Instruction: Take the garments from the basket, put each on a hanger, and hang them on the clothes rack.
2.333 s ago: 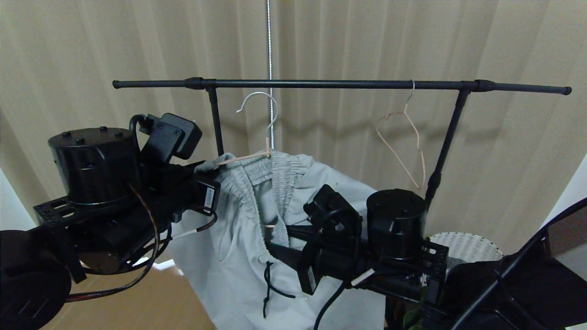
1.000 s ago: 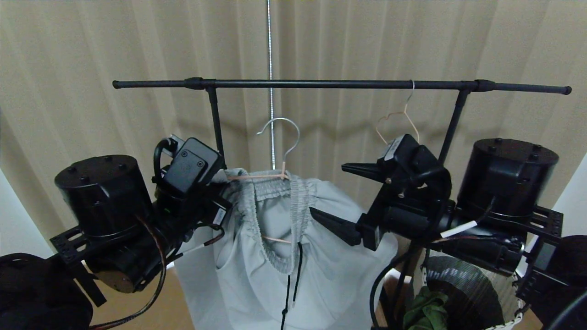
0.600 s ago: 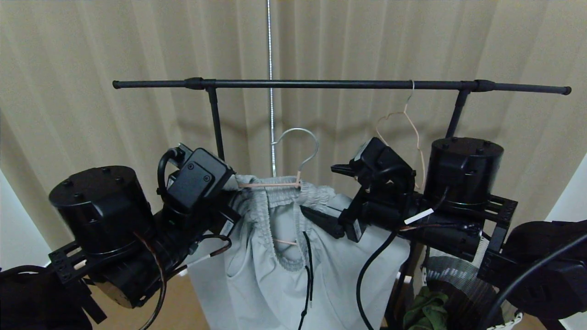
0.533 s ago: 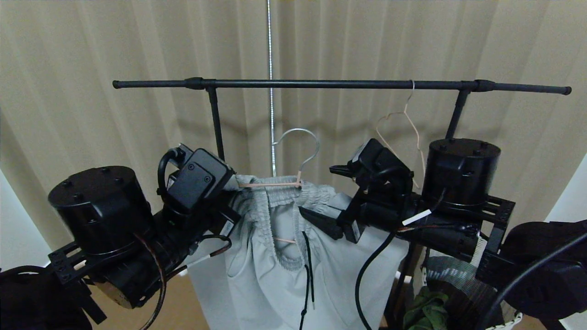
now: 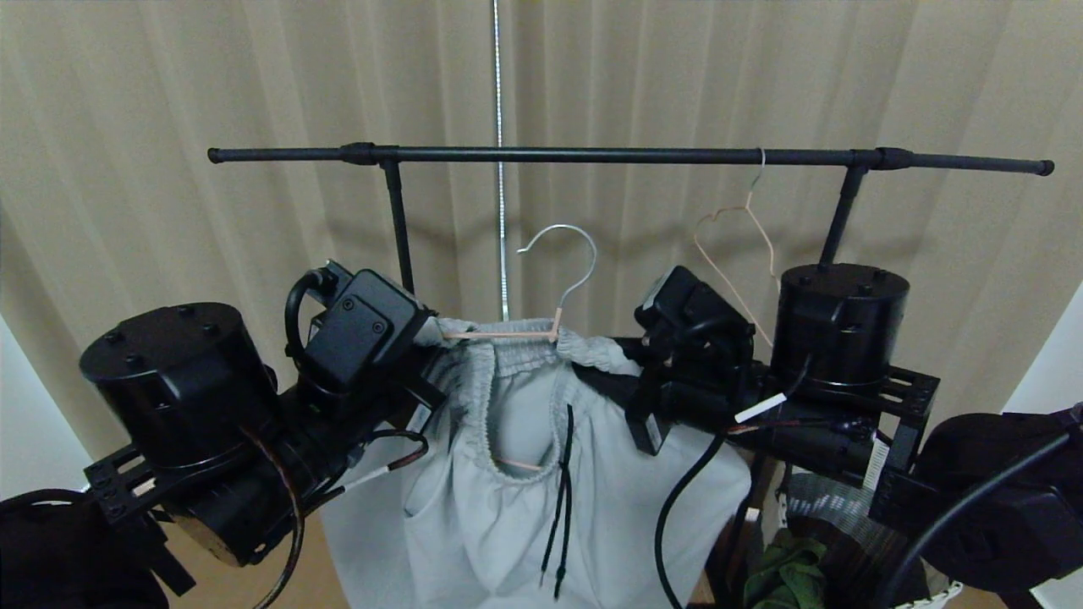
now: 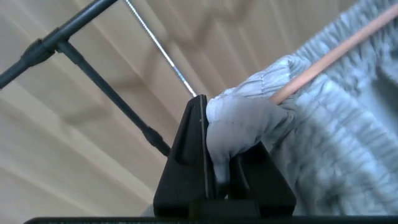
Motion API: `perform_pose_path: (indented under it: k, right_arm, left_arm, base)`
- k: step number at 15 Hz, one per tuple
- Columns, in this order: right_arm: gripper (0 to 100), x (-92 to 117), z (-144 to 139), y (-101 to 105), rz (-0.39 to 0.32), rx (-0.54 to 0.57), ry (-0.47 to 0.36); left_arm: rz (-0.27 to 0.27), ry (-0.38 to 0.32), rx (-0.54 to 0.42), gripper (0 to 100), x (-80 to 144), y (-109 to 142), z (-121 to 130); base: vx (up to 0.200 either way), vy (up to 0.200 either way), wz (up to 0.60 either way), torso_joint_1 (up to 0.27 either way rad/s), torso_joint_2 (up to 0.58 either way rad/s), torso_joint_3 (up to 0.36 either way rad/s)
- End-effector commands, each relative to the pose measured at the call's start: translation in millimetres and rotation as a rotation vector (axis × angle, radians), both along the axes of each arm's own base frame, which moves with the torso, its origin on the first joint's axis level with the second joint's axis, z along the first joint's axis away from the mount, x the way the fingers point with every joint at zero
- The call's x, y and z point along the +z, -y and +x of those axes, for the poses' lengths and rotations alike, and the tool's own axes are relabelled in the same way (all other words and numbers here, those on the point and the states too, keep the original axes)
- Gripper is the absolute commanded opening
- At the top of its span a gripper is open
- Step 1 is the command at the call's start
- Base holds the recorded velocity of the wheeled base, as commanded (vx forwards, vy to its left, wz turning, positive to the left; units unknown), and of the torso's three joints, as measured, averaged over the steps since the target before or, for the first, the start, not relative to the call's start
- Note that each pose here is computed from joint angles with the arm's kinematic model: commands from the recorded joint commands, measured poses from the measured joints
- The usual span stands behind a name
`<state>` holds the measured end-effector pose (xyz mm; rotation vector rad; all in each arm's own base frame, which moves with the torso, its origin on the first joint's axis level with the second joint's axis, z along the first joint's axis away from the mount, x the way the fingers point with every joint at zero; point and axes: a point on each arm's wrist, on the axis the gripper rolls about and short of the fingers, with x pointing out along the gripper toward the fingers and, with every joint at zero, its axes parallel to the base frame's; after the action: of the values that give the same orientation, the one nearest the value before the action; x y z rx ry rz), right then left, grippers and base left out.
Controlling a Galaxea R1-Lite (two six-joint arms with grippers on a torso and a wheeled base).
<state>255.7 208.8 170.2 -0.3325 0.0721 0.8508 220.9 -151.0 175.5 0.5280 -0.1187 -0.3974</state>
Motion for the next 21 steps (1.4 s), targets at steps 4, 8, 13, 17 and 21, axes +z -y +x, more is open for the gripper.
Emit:
perform_pose_path:
  k: [4, 8, 13, 17, 21]
  right_arm:
    - [0, -1, -1, 0, 0.000, 0.003, -0.002]
    - [0, 1, -2, 0, 0.001, 0.004, 0.005]
    - [0, 4, -3, 1, -0.044, 0.019, 0.077]
    - [0, 10, -5, 3, -0.076, 0.028, 0.135]
    - [0, 16, -9, 9, -0.073, 0.021, 0.149]
  left_arm:
    - [-0.007, 0.008, 0.002, 0, 0, 0, 0]
    - [-0.009, 0.003, 0.002, 0, -1, 0, 0]
    - [-0.019, -0.019, -0.049, 100, -4, 9, -10]
    - [-0.026, -0.014, -0.075, 100, -2, 7, -13]
    - [-0.036, -0.020, -0.115, 100, -2, -4, -27]
  base:
    - [0.000, 0.000, 0.00, 0.000, 0.00, 0.000]
    - [0.000, 0.000, 0.00, 0.000, 0.00, 0.000]
    - [0.000, 0.000, 0.00, 0.000, 0.00, 0.000]
    - [0.000, 0.000, 0.00, 0.000, 0.00, 0.000]
    - [0.000, 0.000, 0.00, 0.000, 0.00, 0.000]
